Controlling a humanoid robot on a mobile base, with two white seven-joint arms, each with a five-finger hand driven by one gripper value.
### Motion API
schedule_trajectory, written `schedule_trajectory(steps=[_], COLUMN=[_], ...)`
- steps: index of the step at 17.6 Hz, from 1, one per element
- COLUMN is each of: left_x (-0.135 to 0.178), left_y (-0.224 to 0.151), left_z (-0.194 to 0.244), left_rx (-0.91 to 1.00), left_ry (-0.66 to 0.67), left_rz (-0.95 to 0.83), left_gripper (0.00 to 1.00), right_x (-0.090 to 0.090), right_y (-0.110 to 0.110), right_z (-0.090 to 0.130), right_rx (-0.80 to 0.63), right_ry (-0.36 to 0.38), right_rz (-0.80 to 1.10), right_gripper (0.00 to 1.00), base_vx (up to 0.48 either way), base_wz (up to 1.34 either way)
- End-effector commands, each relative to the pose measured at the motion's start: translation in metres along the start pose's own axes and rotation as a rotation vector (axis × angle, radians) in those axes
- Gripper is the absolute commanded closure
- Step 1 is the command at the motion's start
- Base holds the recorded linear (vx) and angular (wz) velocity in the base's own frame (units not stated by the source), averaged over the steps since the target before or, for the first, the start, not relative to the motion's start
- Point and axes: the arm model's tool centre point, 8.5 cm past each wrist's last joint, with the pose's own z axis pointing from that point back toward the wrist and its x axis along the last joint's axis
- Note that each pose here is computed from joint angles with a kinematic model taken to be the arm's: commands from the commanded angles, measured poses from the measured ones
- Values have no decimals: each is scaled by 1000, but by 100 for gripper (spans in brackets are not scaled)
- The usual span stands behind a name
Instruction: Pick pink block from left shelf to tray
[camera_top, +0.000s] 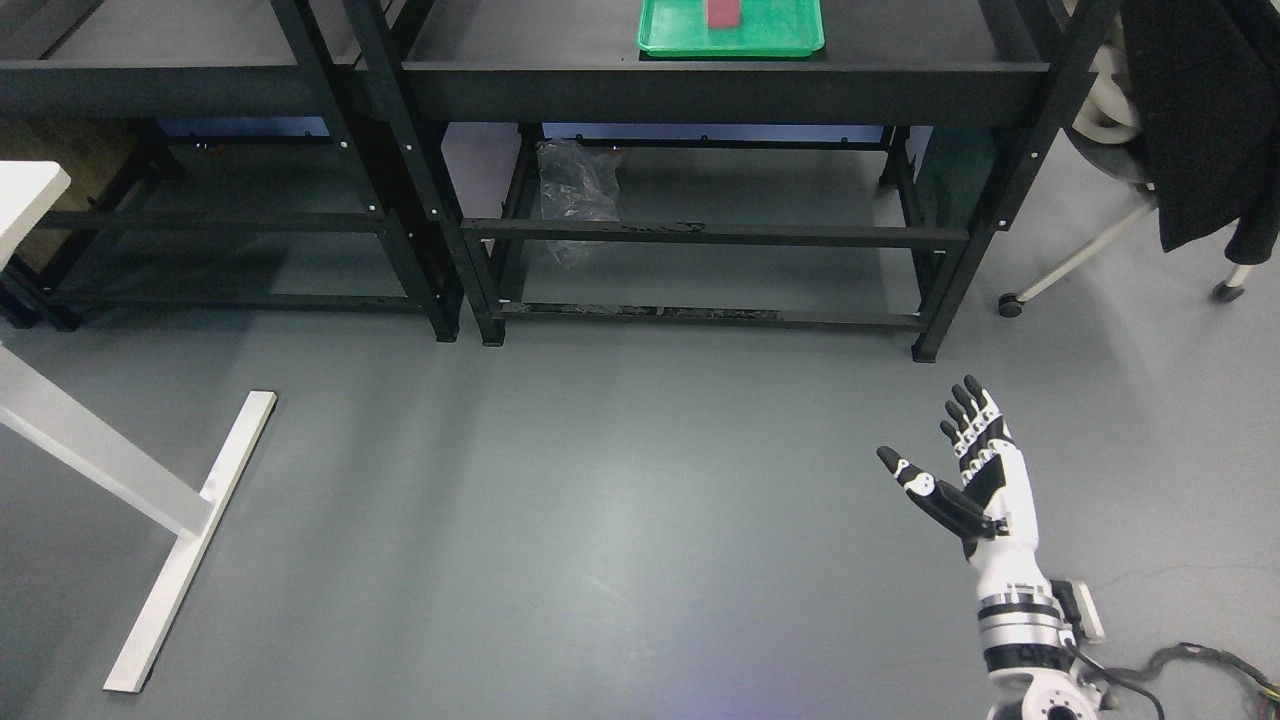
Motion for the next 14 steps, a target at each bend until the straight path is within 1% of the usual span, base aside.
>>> schedule_trajectory(steps=[1,7,9,11,13,14], left_x=[-7,-7,-7,-7,-7,-7], left_y=[10,10,10,10,10,10], left_z=[2,2,2,2,2,2], left_rx=[15,15,15,15,15,15], left_ry=[3,3,3,3,3,3], left_rz=[-2,-2,-2,-2,-2,-2], left_gripper=[0,0,0,0,0,0], right_x=[1,2,10,15,22,25], right_y=[-5,-4,-2,0,1,-4], right_z=[0,-3,-11,-15,-22,-23], right_rx=[2,10,16,32,27,20], right_ry=[-1,-8,-38,-61,-100,-124], right_rz=[17,13,29,201,441,585], right_gripper=[0,0,0,0,0,0], base_vx=[153,188,202,210,229,209], base_wz=[132,86,93,89,98,99])
